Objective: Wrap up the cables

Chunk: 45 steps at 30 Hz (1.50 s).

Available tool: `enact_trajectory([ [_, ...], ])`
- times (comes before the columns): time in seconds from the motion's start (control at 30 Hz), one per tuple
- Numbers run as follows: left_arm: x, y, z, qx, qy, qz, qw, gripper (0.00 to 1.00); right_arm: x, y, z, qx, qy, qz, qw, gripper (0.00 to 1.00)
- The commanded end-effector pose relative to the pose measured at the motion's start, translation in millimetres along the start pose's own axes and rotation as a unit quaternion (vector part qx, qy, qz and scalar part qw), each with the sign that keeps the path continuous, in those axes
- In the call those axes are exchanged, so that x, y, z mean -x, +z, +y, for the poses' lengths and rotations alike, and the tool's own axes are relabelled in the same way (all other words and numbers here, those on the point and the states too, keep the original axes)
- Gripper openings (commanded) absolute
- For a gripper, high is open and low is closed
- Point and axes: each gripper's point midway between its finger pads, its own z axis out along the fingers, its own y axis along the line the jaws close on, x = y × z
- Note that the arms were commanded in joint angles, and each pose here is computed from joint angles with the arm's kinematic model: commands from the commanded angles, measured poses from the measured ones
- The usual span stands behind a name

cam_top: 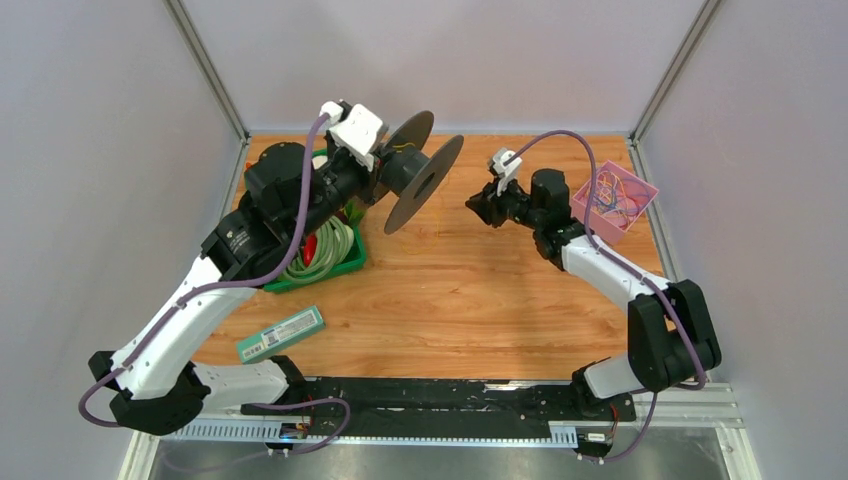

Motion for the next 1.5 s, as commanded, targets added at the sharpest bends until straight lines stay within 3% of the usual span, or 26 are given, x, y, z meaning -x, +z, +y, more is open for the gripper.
enact_trajectory([
  [0.0,53.6,-2.4,17.0,0.033,-0.054,-0.076,0.995,0.00,15.3,6.7,26.6,0.046,0.024,-0.035,0.998,0.22],
  [0.1,66.7,-0.8,25.1,0.053,-0.059,-0.094,0.992,0.00,8.1,7.8,41.7,0.067,0.037,-0.028,0.997,0.35],
  [0.17,75.5,-0.8,28.3,0.058,-0.062,-0.106,0.991,0.00,4.3,6.9,49.0,0.074,0.042,-0.025,0.996,0.62],
  [0.23,82.6,-1.8,31.7,0.064,-0.069,-0.113,0.989,0.00,-2.5,4.8,48.1,0.065,0.044,-0.021,0.997,0.75],
  [0.4,86.7,-1.7,37.1,0.079,-0.088,-0.111,0.987,0.00,-28.5,7.6,35.0,0.024,0.054,-0.004,0.998,0.84],
  [0.5,88.5,-3.1,41.8,0.092,-0.098,-0.114,0.984,0.00,-39.3,13.4,40.7,0.027,0.118,0.002,0.993,0.88],
  [0.6,89.8,-2.6,43.2,0.097,-0.106,-0.111,0.983,0.00,-39.3,17.4,59.8,0.054,0.168,0.001,0.984,0.90],
  [0.73,90.1,-0.6,41.8,0.096,-0.123,-0.112,0.981,0.00,-33.2,28.3,81.4,0.084,0.179,-0.004,0.980,0.92],
  [0.9,93.3,0.1,47.6,0.112,-0.128,-0.120,0.978,0.00,-37.0,63.1,66.5,0.051,0.212,-0.005,0.976,0.91],
  [0.97,95.0,-1.4,50.9,0.119,-0.131,-0.120,0.977,0.00,-35.5,79.4,52.6,0.025,0.225,-0.009,0.974,0.87],
  [1.03,94.3,-0.7,52.9,0.126,-0.129,-0.117,0.977,0.00,-34.4,94.4,44.4,0.013,0.236,-0.012,0.972,0.72],
  [1.17,80.4,2.2,72.1,0.191,-0.120,-0.094,0.970,0.00,-33.5,104.1,49.3,0.018,0.251,-0.005,0.968,0.18],
  [1.23,68.1,4.8,86.2,0.241,-0.109,-0.074,0.962,0.00,-39.4,97.0,60.1,0.026,0.253,0.008,0.967,0.04],
  [1.27,63.9,6.1,91.6,0.260,-0.103,-0.066,0.958,0.00,-46.5,90.8,67.5,0.031,0.251,0.019,0.967,0.00],
  [1.47,33.1,19.6,113.6,0.372,-0.088,-0.031,0.924,0.00,-69.7,43.2,125.7,0.119,0.162,0.078,0.977,0.00],
])
